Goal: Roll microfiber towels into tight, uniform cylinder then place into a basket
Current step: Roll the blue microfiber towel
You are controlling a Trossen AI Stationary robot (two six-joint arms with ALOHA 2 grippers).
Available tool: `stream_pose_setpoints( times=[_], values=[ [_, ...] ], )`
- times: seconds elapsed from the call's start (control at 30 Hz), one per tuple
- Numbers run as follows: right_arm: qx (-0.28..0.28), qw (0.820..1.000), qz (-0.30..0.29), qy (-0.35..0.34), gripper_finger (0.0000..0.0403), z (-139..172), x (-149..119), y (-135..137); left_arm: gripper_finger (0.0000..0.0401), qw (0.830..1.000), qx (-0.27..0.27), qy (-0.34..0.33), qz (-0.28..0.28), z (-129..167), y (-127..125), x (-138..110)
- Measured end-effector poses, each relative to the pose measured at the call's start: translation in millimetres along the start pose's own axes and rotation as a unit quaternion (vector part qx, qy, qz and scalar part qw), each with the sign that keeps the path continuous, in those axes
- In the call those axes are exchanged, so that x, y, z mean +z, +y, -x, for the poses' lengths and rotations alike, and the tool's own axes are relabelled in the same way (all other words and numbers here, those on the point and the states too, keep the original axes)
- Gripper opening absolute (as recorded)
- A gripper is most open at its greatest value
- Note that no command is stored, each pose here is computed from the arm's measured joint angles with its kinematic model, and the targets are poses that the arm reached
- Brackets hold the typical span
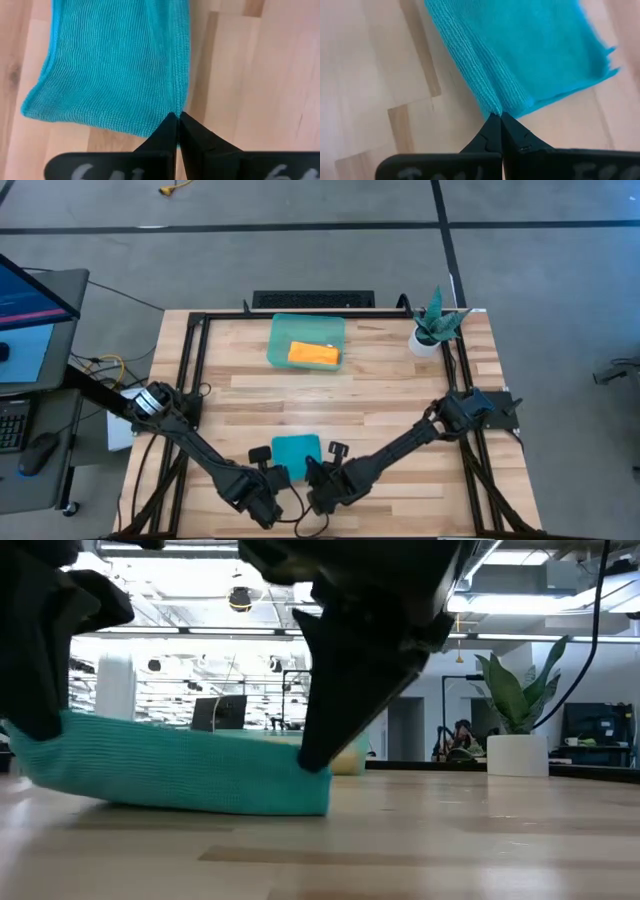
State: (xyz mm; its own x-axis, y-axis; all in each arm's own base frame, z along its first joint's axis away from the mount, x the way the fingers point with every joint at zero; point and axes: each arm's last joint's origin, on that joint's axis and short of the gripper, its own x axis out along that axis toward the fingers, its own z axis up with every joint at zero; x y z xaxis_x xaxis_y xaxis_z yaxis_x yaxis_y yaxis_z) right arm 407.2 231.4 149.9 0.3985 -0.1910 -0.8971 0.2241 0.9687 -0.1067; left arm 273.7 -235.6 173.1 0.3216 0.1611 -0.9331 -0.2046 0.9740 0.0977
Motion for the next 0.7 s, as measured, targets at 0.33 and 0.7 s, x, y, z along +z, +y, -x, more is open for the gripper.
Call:
stream_pose_setpoints(
  times=[0.33,0.7],
  values=[
    [0.001,0.999,-0.042,0.017,0.0008,-21,3,-18,0.0000,0.999,0.038,0.019,0.026,-5,16,7],
    [0.021,0.994,-0.100,0.041,0.0008,-29,16,-36,0.0015,0.999,0.040,0.023,0.024,-5,16,7]
  ],
)
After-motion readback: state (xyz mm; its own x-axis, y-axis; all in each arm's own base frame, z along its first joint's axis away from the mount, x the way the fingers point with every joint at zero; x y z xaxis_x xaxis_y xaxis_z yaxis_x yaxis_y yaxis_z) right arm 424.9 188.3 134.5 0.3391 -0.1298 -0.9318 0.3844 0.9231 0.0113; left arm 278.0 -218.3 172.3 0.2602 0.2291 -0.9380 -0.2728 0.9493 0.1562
